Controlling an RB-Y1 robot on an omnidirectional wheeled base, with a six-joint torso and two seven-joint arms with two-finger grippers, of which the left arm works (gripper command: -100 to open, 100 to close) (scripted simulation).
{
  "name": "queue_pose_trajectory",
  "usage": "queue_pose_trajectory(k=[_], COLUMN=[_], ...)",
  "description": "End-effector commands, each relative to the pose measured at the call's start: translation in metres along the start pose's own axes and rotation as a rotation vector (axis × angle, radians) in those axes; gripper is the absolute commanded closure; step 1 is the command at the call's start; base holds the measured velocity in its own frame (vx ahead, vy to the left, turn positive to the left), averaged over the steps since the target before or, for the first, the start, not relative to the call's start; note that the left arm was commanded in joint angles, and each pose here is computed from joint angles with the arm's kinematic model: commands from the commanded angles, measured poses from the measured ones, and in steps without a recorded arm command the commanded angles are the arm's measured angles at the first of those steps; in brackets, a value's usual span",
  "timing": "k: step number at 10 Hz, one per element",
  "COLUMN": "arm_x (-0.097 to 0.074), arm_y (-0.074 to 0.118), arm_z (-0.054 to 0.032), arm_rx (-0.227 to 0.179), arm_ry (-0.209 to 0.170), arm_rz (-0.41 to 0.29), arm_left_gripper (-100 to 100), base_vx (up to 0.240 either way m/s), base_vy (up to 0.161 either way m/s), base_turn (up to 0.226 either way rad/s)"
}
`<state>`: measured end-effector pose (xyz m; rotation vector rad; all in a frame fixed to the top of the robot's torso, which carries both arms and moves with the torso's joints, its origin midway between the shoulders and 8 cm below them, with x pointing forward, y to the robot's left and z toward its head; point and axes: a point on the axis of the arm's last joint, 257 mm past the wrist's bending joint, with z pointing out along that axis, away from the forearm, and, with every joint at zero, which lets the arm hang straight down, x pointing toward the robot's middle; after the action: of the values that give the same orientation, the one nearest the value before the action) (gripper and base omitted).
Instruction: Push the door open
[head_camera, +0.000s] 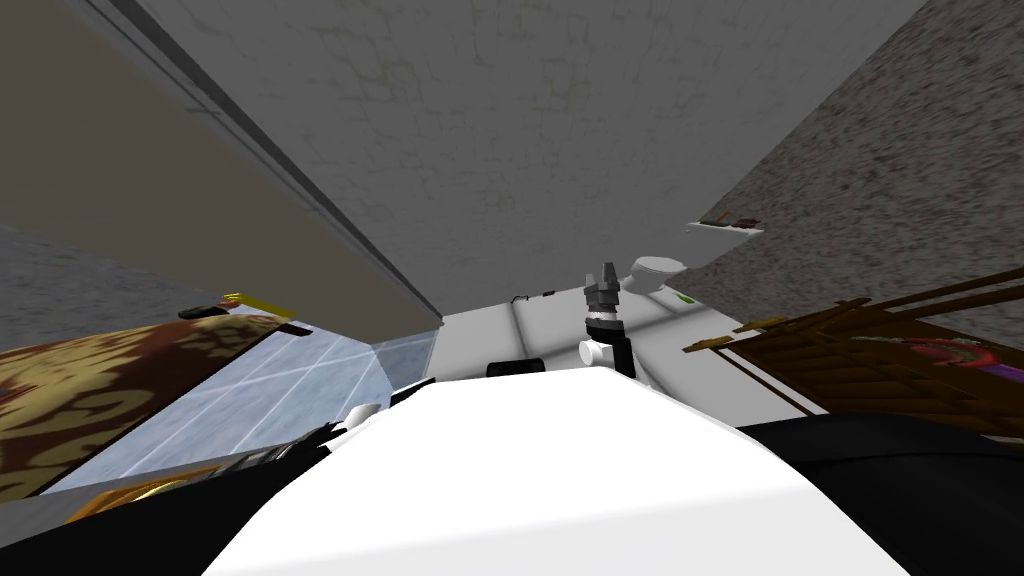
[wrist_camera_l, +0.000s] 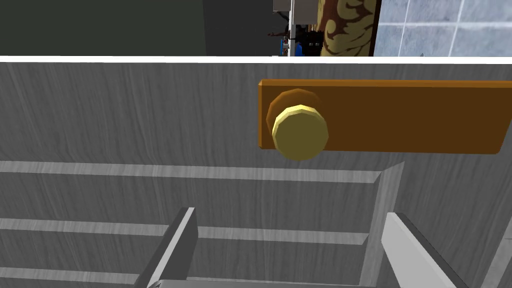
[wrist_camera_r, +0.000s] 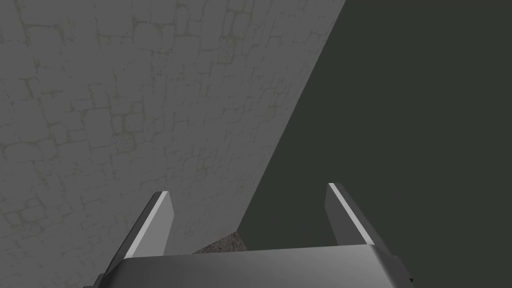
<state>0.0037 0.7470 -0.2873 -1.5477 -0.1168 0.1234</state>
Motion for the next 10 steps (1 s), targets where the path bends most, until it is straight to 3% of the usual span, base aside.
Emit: queue_pose_trajectory(k=[1,9,10], arm_x=[0.004,0.003,0.003], arm_y=[-0.003,0.006,0.006], arm_z=[0.0027,0.0020,0.0020], arm_rx=[0.007,-0.002,-0.002], arm_ry=[0.008,0.017,0.017], arm_rz=[-0.002,-0.001,-0.001], arm_left_gripper=[-100,-100,100], base_vx=[-0.019,-0.016,0.002], base_vy=[0.159,0.183,-0.012], base_turn=[0.011,0.017,0.000])
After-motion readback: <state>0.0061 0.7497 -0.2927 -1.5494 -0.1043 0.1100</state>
